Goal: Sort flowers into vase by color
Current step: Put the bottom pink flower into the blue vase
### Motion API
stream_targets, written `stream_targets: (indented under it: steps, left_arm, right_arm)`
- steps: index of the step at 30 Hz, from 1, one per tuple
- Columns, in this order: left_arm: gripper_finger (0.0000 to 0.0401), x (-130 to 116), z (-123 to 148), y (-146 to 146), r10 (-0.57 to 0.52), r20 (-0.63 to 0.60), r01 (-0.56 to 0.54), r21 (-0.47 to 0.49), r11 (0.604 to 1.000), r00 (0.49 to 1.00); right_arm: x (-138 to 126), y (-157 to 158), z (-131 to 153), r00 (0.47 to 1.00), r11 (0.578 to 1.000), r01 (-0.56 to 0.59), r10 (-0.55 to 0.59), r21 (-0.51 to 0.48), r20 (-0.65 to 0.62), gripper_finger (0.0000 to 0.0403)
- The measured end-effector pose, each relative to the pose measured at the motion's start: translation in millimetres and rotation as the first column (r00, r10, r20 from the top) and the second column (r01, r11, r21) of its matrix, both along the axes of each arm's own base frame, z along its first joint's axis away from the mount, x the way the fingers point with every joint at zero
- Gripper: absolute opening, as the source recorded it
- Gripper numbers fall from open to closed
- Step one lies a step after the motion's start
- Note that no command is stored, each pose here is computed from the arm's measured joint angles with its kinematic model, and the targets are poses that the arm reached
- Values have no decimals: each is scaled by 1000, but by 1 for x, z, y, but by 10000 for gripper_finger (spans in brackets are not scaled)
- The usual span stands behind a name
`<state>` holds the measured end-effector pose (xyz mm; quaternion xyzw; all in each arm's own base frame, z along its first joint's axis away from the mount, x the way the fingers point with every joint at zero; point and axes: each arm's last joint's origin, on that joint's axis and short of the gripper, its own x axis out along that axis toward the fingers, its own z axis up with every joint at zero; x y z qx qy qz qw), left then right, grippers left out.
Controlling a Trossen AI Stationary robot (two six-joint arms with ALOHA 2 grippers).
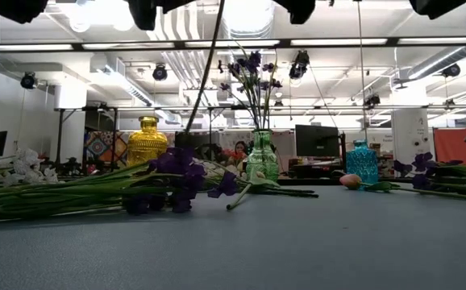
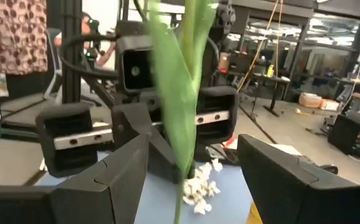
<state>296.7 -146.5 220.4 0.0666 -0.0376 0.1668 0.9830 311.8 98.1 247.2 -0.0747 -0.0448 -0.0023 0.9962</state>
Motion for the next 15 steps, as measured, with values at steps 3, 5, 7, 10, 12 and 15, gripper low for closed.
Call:
stream_targets:
  steps: [3, 5, 7, 10, 12, 15]
  left_arm:
    - [0, 0, -1, 1, 15, -6, -15, -1, 1000, 1000]
    - [0, 1, 0, 1, 20, -1, -20, -5, 1000, 1000]
    - [0, 1, -1, 2, 30, -3, -30, -6, 1000, 1000]
    - [0, 1, 0, 3, 34, -1, -35, -8, 999, 999]
    - [0, 2, 0, 4, 36, -1, -36, -8, 999, 999]
    - [0, 2, 0, 4, 39, 0, -39, -9, 999, 999]
  right_arm:
    - [3, 1, -2, 1000, 1000, 1, -1, -2, -4, 237]
    - [3, 1, -2, 1000, 1000, 1, -1, 1, -8, 237]
    - [4, 1, -2, 1000, 1000, 3, -3, 5, -3, 233]
    - [6, 2, 2, 1000, 1000, 2, -2, 15, 5, 221]
    - [8, 1, 4, 1000, 1000, 6, -7, 19, 14, 211]
    - [11, 0, 7, 1000, 999, 12, -12, 31, 19, 191]
